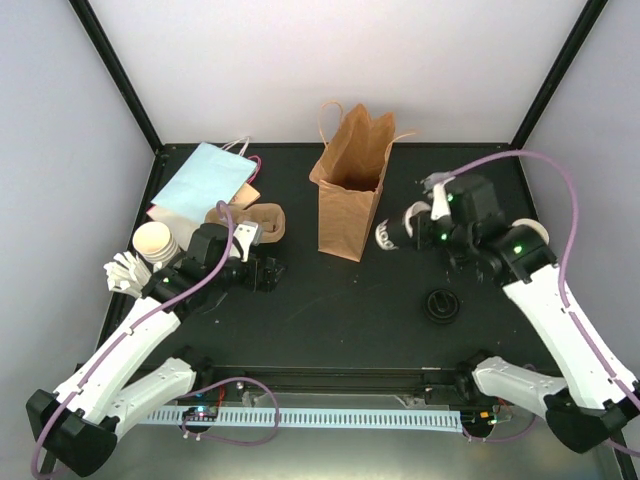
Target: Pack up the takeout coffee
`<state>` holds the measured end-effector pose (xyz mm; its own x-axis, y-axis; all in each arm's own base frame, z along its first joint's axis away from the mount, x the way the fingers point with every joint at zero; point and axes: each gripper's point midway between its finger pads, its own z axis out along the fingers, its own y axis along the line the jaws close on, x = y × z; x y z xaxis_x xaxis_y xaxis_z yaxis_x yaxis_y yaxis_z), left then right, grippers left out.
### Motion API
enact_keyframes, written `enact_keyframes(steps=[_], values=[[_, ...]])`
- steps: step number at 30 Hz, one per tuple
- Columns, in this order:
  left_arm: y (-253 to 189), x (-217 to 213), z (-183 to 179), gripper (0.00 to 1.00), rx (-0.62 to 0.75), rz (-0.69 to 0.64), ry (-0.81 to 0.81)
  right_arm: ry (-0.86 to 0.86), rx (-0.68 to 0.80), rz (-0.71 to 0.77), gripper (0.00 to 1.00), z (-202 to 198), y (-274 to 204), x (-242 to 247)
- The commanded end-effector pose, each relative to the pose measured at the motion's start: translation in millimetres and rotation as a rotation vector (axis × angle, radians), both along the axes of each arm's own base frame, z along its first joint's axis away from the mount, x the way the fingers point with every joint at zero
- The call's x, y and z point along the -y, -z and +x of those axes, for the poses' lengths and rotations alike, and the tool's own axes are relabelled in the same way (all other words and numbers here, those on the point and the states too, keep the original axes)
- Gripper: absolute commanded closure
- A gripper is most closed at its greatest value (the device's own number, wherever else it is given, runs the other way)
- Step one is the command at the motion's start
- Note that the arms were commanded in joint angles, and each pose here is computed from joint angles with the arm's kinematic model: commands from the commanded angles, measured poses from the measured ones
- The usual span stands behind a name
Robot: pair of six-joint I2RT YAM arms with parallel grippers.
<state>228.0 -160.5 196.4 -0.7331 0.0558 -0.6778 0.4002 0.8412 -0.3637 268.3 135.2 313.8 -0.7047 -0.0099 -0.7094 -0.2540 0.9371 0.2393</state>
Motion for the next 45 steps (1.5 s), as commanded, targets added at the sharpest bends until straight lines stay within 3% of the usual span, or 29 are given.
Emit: enact_keyframes(steps=[1, 5, 10, 16, 22, 33, 45], values=[[-11, 6, 1, 0.01, 0.04, -0.031, 0.027, -0.117, 0.085, 0.075, 0.99, -12, 8, -49], [-16, 7, 0, 0.01, 0.061, -0.04, 0.04, -0.166, 0.097, 0.018, 0.99, -25, 29, -70], [-24, 6, -1, 0.01, 0.095, -0.049, 0.038, -0.1, 0.115, -0.047, 0.99, -20, 48, -55], [-30, 1, 0, 0.01, 0.131, -0.05, 0.016, -0.246, 0.222, -0.019, 0.99, -31, 50, -66], [-34, -1, 1, 0.01, 0.154, -0.05, 0.009, -0.356, 0.163, -0.065, 0.99, -34, 65, -89], [-32, -4, 4, 0.01, 0.157, -0.021, 0.001, -0.473, 0.174, -0.369, 0.99, -34, 117, -137], [-21, -7, 4, 0.01, 0.115, -0.006, -0.025, -0.534, 0.152, -0.526, 0.99, -31, 154, -161]])
